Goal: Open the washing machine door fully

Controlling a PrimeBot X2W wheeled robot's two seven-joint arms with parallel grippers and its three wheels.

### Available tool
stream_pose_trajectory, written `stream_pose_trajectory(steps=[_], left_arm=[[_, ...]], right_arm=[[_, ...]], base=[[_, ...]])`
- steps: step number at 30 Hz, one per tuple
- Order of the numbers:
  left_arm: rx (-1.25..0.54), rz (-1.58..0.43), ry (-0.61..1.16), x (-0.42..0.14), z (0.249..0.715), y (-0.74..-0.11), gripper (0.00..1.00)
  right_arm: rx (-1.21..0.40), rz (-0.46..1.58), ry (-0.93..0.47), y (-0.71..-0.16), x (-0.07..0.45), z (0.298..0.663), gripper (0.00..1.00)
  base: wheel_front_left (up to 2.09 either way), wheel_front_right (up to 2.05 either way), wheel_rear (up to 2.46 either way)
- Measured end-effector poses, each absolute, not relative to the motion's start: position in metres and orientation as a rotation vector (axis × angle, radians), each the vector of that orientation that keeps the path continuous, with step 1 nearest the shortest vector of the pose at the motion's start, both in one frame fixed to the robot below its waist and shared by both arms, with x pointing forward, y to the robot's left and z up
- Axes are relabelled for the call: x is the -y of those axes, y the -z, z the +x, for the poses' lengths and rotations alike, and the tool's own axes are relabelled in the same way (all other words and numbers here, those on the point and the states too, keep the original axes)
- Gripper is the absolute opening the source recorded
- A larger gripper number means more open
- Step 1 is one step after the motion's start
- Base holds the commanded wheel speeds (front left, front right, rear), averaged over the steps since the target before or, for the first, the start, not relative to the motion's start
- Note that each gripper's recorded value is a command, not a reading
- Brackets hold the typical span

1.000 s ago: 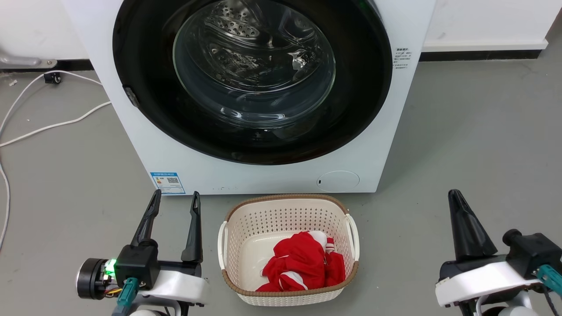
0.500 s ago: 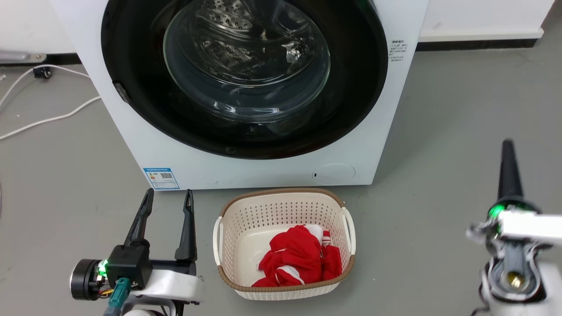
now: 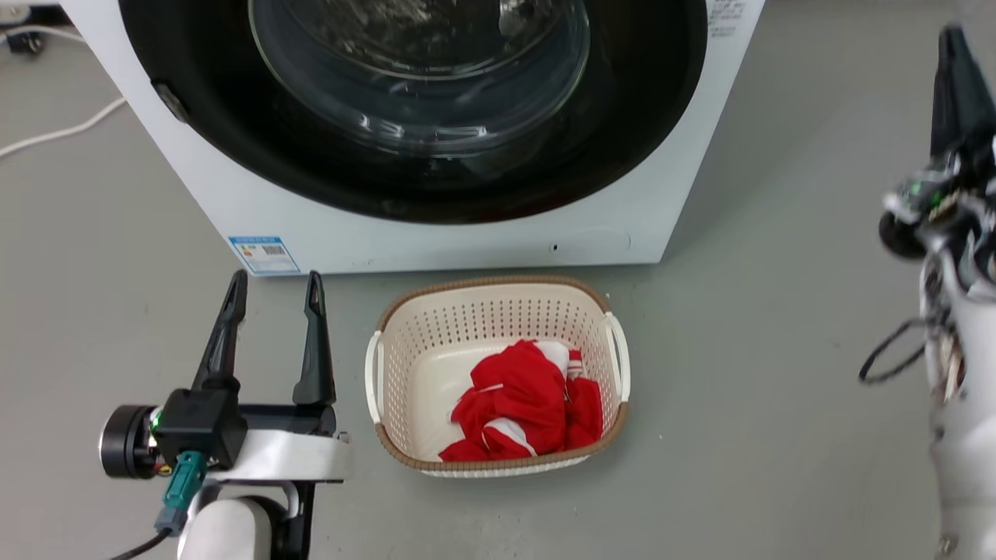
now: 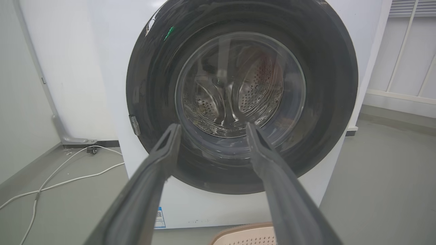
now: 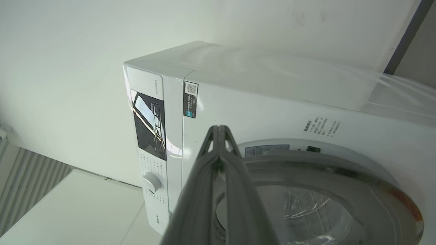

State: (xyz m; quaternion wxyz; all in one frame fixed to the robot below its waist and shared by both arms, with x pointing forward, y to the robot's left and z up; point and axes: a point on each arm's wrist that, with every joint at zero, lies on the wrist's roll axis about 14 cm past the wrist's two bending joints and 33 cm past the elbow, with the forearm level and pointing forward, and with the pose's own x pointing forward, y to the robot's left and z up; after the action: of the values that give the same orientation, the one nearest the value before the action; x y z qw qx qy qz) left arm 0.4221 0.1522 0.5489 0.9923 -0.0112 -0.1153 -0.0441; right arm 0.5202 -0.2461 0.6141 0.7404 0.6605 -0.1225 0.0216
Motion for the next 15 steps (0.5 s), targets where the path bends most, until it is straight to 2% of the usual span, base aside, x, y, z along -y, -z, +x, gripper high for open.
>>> stream_pose_trajectory(steps=[8, 15], left_arm=[[0.229, -0.029, 0.103, -0.149, 0.448, -0.542, 1.00], [0.225, -0.035, 0.109, -0.148, 0.465, -0.534, 1.00]], right_arm=[[0.018, 1.308, -0.136, -0.616, 0.221, 0.589, 0.00], [-0.193, 1.197, -0.168, -0.600, 0.191, 0.630, 0.00]], base=[[0.00, 0.00, 0.00], [0.00, 0.00, 0.00]])
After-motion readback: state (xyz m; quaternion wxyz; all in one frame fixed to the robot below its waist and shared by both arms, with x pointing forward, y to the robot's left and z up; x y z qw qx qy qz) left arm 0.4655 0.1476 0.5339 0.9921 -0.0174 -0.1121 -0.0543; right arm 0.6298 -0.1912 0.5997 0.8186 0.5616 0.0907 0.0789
